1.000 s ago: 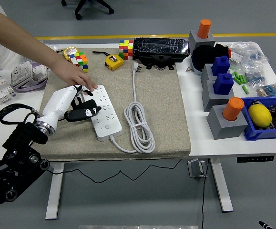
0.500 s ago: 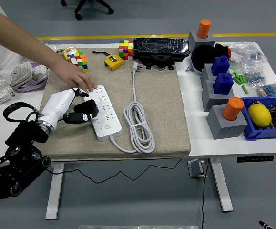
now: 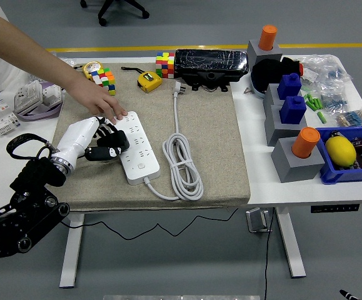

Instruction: Put the plug near the board,insert it into the board,press the button,pull the plug out

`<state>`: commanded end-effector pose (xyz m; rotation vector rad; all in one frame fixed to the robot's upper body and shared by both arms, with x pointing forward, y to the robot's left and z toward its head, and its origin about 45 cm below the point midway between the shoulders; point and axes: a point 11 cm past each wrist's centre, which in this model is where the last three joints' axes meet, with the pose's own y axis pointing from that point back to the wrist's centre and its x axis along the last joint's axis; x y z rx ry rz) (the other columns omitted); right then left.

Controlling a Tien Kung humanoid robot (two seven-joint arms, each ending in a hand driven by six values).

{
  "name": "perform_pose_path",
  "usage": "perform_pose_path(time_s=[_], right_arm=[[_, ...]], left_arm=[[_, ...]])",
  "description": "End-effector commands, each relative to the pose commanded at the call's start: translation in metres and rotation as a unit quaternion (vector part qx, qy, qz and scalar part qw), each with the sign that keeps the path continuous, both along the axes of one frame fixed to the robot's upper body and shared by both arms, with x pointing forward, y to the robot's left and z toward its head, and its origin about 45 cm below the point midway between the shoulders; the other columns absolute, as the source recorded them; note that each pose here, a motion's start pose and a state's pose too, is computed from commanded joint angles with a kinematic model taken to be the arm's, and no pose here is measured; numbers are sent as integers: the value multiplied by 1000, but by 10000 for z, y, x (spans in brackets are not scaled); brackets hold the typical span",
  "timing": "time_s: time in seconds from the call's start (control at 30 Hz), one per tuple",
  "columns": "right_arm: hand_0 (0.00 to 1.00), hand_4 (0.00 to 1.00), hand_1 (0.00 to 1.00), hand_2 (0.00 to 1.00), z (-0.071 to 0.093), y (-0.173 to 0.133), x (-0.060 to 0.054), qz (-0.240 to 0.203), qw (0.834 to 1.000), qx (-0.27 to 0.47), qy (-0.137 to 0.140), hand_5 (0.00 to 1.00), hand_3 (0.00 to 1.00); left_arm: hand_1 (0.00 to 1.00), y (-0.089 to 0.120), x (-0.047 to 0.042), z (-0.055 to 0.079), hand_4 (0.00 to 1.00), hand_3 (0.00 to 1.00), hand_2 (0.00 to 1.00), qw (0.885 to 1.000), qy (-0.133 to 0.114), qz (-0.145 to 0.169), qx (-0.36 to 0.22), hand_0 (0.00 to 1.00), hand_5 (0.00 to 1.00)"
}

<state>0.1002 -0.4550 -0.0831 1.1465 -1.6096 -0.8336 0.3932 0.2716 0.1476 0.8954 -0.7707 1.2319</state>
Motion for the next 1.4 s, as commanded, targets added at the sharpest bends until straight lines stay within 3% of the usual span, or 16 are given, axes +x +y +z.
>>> perform_pose_path(time_s=[0.03, 0.2, 0.23, 0.27, 0.63, 0.77, 0.93, 1.2, 1.23, 1.4], right_arm=[[650, 993, 646, 645, 0, -1, 1, 0, 1000, 0, 0, 560, 567], [650, 993, 646, 645, 8, -12, 9, 1, 1000, -1, -1, 560, 567], [650, 992, 646, 645, 8, -14, 9, 1, 1000, -2, -1, 561, 568], [650, 992, 646, 645, 8, -15, 6, 1, 1000, -2, 0, 561, 568], [649, 992, 646, 645, 1, -8, -12, 2, 1000, -1, 1, 560, 568], [649, 992, 646, 645, 0, -1, -5, 1, 1000, -1, 0, 560, 568], [649, 992, 646, 645, -5, -4, -25, -1, 1000, -1, 2, 560, 568], [649, 992, 646, 645, -6, 16, -2, 1, 1000, 1, -1, 560, 568], [651, 992, 646, 645, -5, 19, 0, 2, 1000, 1, -1, 561, 568], [651, 992, 646, 645, -4, 14, -4, 2, 1000, 1, 0, 561, 568]], left_arm=[[394, -1, 3, -3, 665, 491, 405, 1000, 1, 0, 0, 333, 153], [394, -13, 4, -16, 665, 491, 405, 1000, 5, -3, 7, 333, 153], [367, -14, 3, -16, 599, 454, 347, 1000, 5, -3, 7, 320, 98], [367, -18, 2, -13, 599, 454, 347, 1000, 3, -6, 6, 320, 98], [361, -4, -40, 93, 599, 441, 346, 997, -65, -29, -11, 317, 90], [361, 139, -76, 100, 599, 441, 346, 997, -81, -16, -12, 317, 90], [363, 317, -101, 61, 605, 443, 342, 997, -76, -2, -1, 315, 90], [365, 458, -150, -121, 608, 462, 352, 999, -41, 17, -4, 324, 101], [425, 468, -155, -146, 624, 517, 448, 999, -35, 20, -5, 361, 113], [425, 511, -167, -219, 624, 517, 448, 1000, -15, 27, 4, 361, 113]])
